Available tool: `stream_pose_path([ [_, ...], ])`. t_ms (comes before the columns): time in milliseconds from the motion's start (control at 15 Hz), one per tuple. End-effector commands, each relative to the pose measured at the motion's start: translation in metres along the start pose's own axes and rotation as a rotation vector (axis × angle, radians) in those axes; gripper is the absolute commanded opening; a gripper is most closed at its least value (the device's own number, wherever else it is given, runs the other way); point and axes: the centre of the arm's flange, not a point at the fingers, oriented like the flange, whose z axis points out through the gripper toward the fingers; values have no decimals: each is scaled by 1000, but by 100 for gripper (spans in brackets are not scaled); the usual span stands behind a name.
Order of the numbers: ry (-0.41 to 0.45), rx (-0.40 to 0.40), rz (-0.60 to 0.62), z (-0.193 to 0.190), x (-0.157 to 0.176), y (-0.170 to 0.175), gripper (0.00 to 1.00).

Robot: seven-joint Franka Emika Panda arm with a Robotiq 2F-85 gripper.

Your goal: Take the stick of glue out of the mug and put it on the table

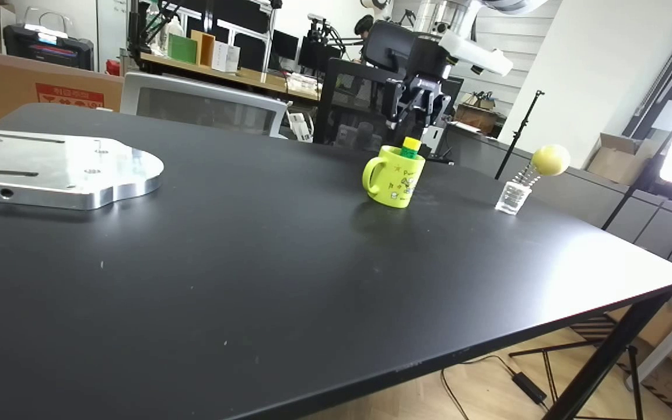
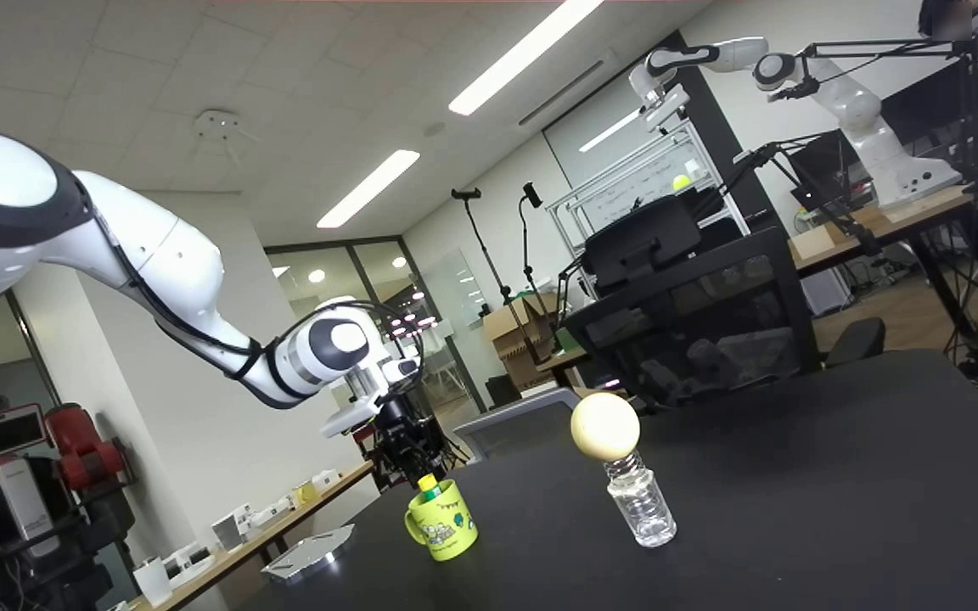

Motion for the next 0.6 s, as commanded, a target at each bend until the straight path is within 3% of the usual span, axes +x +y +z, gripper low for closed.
stream_pose_path([
  [0,-43,-25,73,-5,19,2,33],
  [200,-123,-45,125,-12,19,13,11],
  [400,-189,-62,155,-28,17,23,8],
  [467,-200,-72,155,-32,16,24,58],
  [533,-182,-85,147,-36,13,25,10],
])
